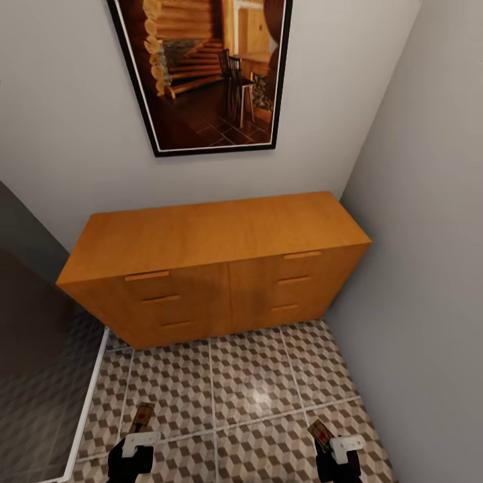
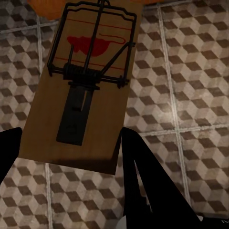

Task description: Take the four mousetraps from the cabinet in the bathroom and place them on the bathroom floor. Make sure all four end up on the same floor surface, and ensure that at least two of them are either under or directly next to the same bathroom sink.

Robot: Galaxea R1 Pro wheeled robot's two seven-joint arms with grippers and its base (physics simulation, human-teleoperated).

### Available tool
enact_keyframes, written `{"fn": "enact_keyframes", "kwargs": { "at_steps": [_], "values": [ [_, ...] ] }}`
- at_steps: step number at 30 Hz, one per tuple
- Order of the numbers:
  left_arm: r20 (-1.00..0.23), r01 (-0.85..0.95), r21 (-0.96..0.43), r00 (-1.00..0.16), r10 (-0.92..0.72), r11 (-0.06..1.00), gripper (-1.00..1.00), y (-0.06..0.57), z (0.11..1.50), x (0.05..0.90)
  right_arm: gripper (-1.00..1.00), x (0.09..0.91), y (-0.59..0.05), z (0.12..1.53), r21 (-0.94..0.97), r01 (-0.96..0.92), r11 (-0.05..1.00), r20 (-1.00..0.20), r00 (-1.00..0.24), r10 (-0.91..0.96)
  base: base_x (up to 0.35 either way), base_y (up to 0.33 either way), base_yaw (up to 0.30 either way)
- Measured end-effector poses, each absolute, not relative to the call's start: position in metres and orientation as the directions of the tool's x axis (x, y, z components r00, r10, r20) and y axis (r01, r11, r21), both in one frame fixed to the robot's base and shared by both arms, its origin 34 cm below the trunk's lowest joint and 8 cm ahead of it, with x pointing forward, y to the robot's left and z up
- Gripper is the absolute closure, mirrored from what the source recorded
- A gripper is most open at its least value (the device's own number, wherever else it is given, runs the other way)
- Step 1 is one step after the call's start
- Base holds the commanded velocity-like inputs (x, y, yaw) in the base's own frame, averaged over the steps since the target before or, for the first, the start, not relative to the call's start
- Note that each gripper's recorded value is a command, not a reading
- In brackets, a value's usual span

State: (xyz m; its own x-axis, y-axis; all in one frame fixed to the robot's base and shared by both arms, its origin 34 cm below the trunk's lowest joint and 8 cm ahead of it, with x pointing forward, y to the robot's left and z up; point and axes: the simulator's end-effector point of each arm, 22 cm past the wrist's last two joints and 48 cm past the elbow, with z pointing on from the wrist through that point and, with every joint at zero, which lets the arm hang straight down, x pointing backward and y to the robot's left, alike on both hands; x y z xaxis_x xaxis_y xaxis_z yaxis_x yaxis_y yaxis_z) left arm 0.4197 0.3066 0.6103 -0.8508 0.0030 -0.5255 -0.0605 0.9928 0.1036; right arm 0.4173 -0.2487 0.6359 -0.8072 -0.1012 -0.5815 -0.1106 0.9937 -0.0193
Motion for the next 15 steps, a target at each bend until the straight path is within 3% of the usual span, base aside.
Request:
{"fn": "enact_keyframes", "kwargs": {
  "at_steps": [15],
  "values": [
    [-0.537,-0.062,0.103,-0.844,0.003,0.993,1.0,0.3064,0.6147,0.4252,1.0,0.4224,-0.2491,0.6403,-0.021,-0.109,0.994,-0.593,-0.799,-0.1,0.0,0.0,0.0]
  ]
}}
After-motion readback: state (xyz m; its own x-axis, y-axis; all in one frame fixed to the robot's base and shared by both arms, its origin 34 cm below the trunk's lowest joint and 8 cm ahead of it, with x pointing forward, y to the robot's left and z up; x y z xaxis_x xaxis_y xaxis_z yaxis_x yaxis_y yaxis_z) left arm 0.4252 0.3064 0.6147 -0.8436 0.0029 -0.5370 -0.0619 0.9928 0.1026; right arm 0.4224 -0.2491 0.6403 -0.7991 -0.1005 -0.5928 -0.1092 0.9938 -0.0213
